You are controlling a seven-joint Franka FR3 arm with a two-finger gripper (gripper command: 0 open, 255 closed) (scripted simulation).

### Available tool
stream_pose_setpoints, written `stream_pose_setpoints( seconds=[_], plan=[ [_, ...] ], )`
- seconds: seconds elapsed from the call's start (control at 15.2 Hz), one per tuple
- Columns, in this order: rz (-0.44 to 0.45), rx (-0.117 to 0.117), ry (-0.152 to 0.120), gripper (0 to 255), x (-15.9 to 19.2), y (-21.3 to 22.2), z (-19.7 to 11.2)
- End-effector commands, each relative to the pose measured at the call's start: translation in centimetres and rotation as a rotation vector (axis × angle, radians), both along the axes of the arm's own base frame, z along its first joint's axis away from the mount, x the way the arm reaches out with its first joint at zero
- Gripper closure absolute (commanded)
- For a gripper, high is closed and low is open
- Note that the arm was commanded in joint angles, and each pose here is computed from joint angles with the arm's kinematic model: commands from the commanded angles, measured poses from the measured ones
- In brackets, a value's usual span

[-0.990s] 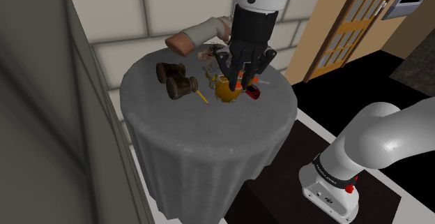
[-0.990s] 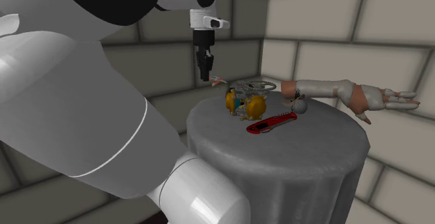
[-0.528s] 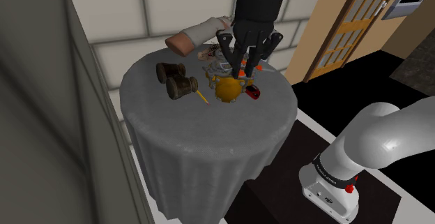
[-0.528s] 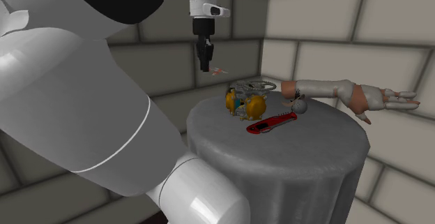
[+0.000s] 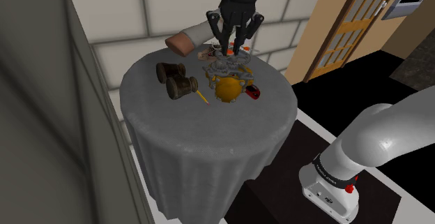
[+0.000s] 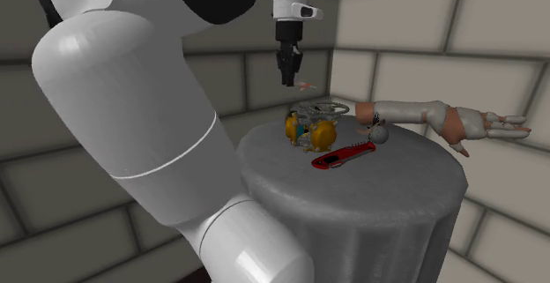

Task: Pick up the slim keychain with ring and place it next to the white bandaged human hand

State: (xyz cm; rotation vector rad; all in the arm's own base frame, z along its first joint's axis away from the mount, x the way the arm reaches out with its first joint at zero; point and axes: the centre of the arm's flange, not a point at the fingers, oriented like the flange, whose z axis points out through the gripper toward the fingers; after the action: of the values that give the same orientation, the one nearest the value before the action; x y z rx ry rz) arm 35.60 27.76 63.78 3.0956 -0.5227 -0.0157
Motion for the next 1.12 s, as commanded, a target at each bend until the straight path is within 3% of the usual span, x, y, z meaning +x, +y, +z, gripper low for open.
stream_pose_setpoints(
  seconds=[0.0, 0.86, 1.06],
  plan=[
    [0.000, -0.001, 0.000, 255, 2.6, -1.0, -0.1],
    [0.000, -0.001, 0.000, 255, 18.4, -7.7, -0.1],
    [0.000, -0.001, 0.000, 255, 18.4, -7.7, -1.7]
  ],
)
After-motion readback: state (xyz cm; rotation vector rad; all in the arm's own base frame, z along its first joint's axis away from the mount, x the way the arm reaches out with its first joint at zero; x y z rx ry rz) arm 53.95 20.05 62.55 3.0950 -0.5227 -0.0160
